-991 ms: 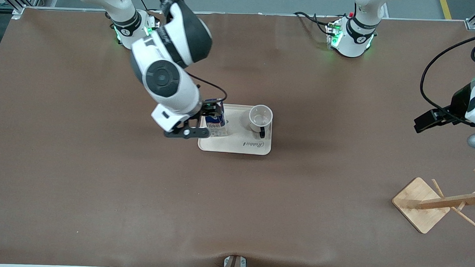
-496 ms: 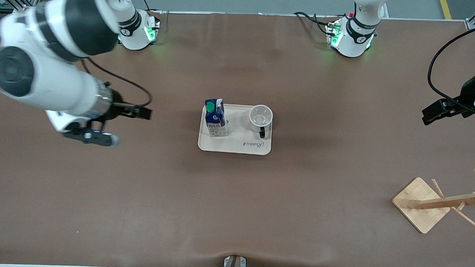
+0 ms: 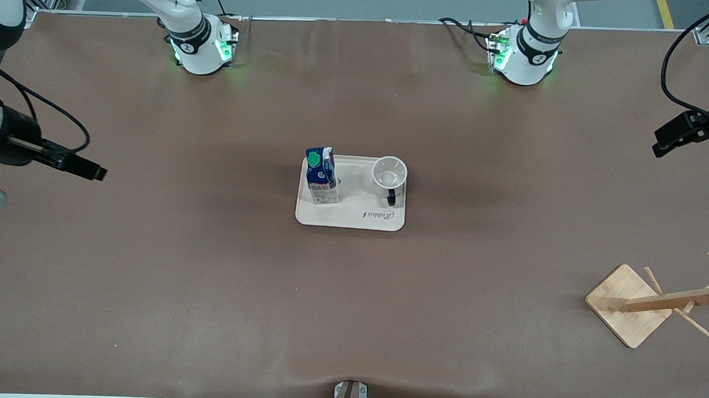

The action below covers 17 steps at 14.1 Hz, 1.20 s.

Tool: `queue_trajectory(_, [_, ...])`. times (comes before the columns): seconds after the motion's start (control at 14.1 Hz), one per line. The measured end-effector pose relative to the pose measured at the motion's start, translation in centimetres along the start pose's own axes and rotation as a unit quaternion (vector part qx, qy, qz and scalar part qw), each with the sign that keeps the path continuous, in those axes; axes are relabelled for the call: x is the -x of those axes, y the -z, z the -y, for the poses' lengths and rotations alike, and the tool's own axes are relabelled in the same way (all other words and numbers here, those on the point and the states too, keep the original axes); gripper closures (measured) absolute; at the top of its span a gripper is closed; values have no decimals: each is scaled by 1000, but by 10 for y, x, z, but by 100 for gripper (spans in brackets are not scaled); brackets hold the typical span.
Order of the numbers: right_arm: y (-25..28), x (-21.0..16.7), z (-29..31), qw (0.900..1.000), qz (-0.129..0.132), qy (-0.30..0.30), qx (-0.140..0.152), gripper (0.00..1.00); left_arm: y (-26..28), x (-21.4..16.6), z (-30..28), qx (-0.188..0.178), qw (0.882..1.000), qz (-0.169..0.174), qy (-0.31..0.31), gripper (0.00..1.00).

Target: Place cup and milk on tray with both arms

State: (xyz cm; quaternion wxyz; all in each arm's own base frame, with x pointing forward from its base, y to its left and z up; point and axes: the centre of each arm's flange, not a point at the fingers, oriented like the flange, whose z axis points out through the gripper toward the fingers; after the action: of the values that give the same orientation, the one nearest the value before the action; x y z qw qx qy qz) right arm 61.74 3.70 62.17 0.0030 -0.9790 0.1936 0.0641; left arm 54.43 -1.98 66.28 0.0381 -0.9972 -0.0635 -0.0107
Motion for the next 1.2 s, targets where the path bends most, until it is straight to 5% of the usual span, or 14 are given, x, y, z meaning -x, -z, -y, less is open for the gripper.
queue_trajectory(0.78, [-5, 64, -92, 994, 5, 111, -16, 0, -9, 19, -20, 9, 1000, 1, -18, 0])
queue_trajectory(1.2, [-7, 53, -98, 991, -24, 132, 1, 0, -9, 18, -25, 36, 999, 0, -19, 0])
